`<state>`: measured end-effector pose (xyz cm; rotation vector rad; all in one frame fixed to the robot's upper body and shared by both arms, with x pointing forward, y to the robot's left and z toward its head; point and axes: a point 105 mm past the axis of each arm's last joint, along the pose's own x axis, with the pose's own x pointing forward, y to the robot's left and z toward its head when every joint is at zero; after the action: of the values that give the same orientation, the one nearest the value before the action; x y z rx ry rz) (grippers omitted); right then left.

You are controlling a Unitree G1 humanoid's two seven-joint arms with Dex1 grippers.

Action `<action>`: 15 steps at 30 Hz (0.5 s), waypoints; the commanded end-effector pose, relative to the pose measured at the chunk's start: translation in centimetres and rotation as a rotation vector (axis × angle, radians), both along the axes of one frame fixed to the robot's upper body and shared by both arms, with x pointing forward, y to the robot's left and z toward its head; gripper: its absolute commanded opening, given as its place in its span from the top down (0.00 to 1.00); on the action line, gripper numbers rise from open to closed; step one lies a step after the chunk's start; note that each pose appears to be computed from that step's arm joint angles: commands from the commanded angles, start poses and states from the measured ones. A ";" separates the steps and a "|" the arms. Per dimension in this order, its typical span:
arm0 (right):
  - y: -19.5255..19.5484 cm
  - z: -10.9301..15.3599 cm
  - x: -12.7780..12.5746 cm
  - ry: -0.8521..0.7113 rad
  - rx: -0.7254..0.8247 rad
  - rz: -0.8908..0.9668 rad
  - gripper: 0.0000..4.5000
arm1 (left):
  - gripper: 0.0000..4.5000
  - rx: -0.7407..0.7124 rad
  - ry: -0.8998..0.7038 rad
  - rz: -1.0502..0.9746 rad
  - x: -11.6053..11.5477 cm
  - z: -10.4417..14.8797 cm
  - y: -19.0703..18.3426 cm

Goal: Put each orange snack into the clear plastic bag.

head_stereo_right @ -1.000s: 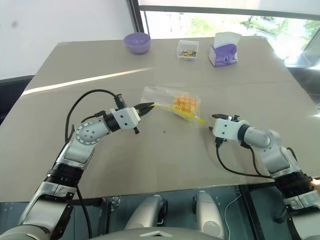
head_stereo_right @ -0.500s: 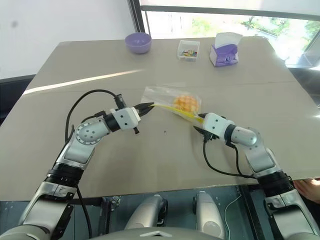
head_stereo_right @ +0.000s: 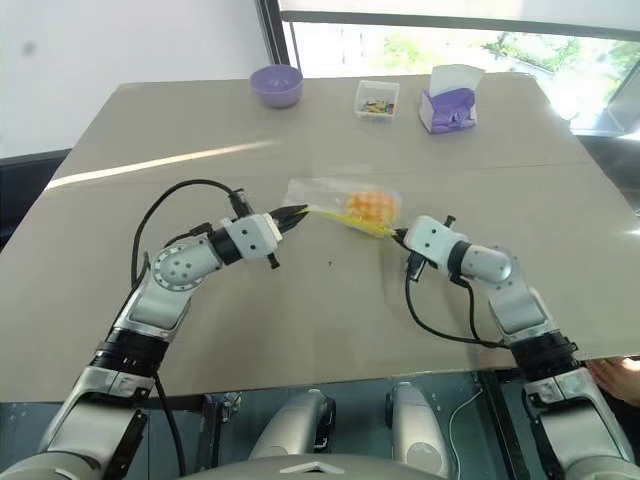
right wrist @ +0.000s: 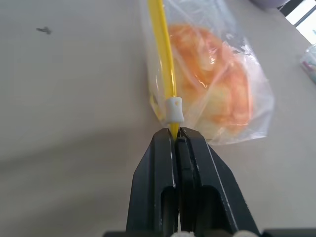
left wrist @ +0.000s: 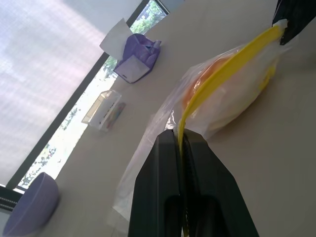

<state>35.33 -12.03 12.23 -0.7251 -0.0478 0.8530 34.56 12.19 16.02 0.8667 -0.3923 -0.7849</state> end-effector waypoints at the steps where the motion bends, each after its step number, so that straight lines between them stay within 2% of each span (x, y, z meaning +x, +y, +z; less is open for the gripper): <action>1: -2.8 6.3 3.0 -0.225 -0.001 -0.127 0.98 | 1.00 -0.109 -0.093 0.095 2.6 4.9 1.2; 4: -3.7 11.8 5.2 -0.416 -0.030 -0.190 0.98 | 1.00 -0.160 -0.166 0.176 6.2 9.3 1.4; 8: -3.7 14.4 5.7 -0.516 -0.044 -0.198 0.98 | 1.00 -0.174 -0.221 0.196 7.6 11.9 1.3; 11: -3.5 13.7 5.0 -0.514 -0.050 -0.169 0.98 | 1.00 -0.167 -0.252 0.178 7.3 12.1 1.6; 15: -3.1 10.3 2.4 -0.409 -0.030 -0.116 0.98 | 1.00 -0.128 -0.227 0.094 5.1 9.3 1.5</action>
<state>38.05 -13.05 21.14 -0.9212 -0.3567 0.6508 40.22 11.59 23.46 0.8505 -0.5429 -0.6359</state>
